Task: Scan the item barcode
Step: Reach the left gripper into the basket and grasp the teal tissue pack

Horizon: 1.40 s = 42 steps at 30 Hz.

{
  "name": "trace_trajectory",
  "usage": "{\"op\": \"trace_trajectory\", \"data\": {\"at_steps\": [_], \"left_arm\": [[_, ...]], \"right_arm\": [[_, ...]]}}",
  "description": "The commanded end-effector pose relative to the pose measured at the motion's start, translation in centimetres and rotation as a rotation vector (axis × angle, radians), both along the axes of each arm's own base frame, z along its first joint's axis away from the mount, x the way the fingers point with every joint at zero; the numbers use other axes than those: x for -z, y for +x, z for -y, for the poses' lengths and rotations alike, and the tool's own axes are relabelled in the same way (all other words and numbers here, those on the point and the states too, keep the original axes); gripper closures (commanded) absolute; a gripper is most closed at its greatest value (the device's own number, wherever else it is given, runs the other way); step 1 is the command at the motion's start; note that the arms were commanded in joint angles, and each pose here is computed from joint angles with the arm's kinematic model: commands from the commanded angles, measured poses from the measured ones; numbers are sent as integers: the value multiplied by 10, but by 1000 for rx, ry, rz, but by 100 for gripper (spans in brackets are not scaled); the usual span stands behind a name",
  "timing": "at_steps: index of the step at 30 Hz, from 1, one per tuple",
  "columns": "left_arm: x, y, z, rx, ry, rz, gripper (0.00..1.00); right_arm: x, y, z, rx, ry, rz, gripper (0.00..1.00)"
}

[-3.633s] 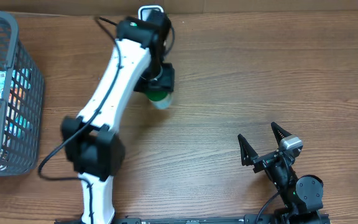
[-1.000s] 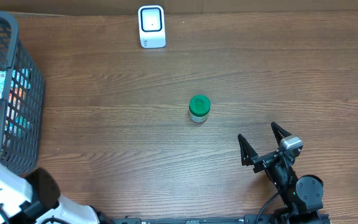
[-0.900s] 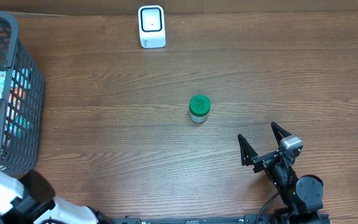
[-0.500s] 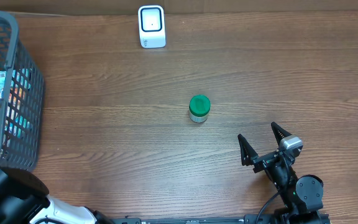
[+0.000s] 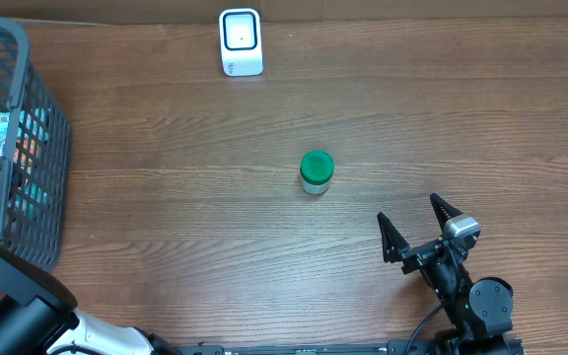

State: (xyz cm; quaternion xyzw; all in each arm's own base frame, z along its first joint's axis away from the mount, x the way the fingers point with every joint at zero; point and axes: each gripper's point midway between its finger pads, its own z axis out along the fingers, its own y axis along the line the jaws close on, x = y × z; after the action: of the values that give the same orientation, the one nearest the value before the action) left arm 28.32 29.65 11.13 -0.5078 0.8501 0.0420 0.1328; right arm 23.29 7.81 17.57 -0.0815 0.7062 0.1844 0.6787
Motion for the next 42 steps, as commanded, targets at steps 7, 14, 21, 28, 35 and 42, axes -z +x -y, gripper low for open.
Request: {"op": "trace_trajectory", "data": {"at_steps": [7, 14, 21, 28, 35, 42], "left_arm": [[29, 21, 3, 120, -18, 21, 0], [56, 30, 6, 164, -49, -3, 0], [76, 40, 12, 193, -82, -3, 1], [87, 38, 14, 191, -99, -29, 17], [86, 34, 15, 178, -110, -38, 50], [44, 43, 7, 152, -104, -25, 55]], "right_arm": [[2, 0, 0, 3, 6, 0, 0], [2, 0, 0, 3, 6, 0, 0], [2, 0, 0, 3, 6, 0, 0], [2, 0, 0, 3, 6, 0, 0], [2, 0, 0, 3, 6, 0, 0], [2, 0, 0, 3, 6, 0, 0]]}}
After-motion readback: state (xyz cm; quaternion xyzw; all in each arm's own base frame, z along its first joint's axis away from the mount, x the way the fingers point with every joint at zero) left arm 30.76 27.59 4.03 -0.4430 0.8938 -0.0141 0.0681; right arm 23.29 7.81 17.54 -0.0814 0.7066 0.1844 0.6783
